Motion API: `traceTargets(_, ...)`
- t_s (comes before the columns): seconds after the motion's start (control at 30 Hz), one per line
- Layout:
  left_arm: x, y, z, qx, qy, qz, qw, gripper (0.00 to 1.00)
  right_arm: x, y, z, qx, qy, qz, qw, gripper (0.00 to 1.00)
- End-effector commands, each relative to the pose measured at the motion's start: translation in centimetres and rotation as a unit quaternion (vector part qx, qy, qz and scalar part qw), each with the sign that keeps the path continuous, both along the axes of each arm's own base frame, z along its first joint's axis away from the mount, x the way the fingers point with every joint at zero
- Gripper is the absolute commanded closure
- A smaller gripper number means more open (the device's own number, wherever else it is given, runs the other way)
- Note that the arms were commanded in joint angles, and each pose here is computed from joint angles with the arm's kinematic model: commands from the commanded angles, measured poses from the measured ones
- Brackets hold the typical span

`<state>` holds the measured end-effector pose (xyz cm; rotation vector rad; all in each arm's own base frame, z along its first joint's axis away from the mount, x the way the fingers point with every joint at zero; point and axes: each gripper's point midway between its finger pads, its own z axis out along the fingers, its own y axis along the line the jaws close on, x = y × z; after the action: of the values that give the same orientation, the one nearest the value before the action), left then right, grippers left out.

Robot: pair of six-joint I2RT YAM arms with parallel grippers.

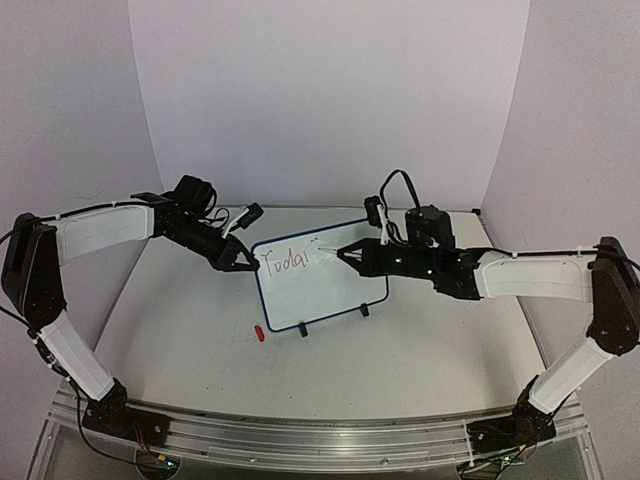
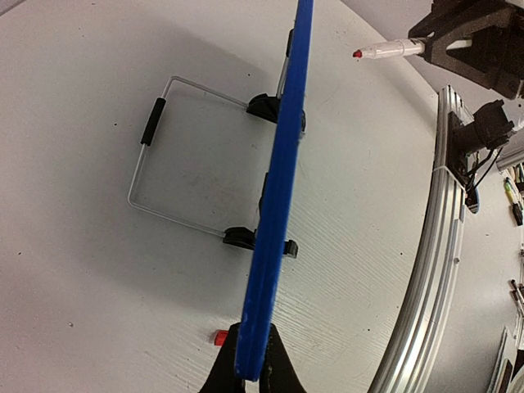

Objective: Write a sentence on the whiteboard

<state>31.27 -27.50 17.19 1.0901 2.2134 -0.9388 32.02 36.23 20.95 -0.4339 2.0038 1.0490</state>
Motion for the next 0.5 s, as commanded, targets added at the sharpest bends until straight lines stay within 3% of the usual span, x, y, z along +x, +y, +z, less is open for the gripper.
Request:
traceTargets(0.0,1.4,0.8,-0.6,0.035,-0.021,0.017,0.999,1.0,0.4,0.9,1.3,0.03,-0.01,0.02,0.999,1.0)
traceTargets(0.47,1.4,0.8,-0.9,0.038,-0.018,0.017,0.999,1.0,2.5,1.3,0.8,0.035,-0.009,-0.005,0.999,1.0)
